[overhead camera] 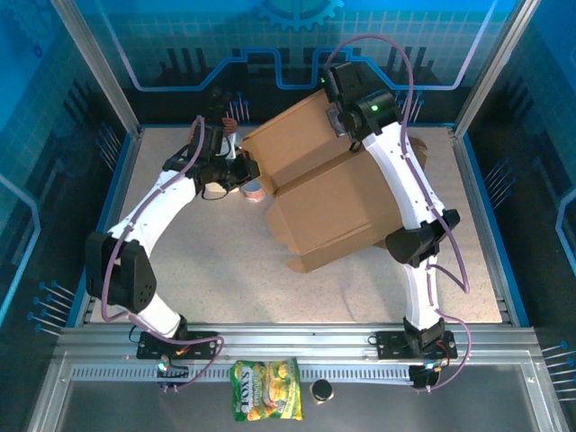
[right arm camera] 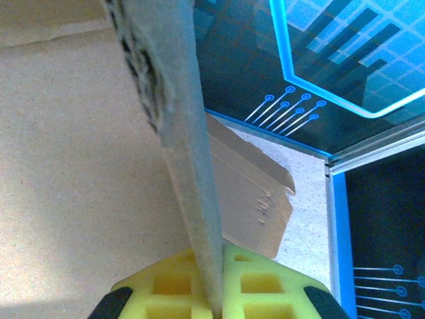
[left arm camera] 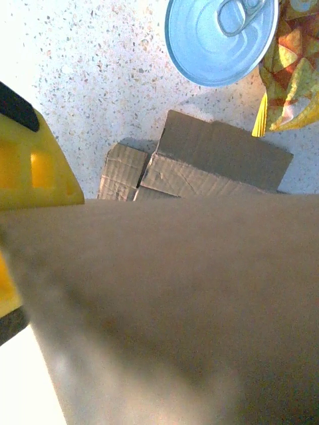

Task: Fold the paper box

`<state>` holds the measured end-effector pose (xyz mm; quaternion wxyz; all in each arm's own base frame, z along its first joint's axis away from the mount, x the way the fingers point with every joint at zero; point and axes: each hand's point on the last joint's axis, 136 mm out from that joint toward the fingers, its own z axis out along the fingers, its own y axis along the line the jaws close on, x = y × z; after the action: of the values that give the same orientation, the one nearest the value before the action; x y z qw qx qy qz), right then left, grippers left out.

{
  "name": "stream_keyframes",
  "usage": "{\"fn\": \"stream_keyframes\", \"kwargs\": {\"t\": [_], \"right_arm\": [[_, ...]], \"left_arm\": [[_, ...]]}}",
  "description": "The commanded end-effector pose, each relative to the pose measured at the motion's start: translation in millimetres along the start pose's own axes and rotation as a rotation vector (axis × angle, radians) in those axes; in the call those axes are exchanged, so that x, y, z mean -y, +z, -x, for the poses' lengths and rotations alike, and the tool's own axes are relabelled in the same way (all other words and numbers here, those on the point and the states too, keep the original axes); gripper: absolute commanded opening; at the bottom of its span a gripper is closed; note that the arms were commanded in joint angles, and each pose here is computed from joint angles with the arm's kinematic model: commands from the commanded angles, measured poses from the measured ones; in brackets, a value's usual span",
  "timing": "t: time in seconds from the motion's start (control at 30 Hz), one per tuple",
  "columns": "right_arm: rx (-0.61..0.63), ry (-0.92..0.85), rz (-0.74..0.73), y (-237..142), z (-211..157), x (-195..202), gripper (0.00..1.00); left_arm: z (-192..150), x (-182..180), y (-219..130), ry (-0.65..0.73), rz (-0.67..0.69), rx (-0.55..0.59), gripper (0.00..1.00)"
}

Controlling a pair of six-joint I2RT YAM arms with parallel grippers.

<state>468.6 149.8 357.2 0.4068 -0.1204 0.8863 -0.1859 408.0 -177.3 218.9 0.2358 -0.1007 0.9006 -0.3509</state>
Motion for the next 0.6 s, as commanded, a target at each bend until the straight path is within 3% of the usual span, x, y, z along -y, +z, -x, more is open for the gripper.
{"fn": "stream_keyframes", "kwargs": {"t": [0.0, 0.33, 0.57], "right_arm": [[-0.063, -0.040, -0.122, 8, -16, 8, 0.00], [-0.143, -0.030, -0.113, 9, -42, -3, 0.00], [-0.226, 0.005, -0.058, 28, -83, -12, 0.00]], "left_arm": [[2, 6, -7, 0.020, 0.040, -0.008, 0.00], [-12, 6, 5, 0.024, 0.124, -0.061, 0.00], [-31, -5, 31, 0.013, 0.222, -0.112, 0.00]]}}
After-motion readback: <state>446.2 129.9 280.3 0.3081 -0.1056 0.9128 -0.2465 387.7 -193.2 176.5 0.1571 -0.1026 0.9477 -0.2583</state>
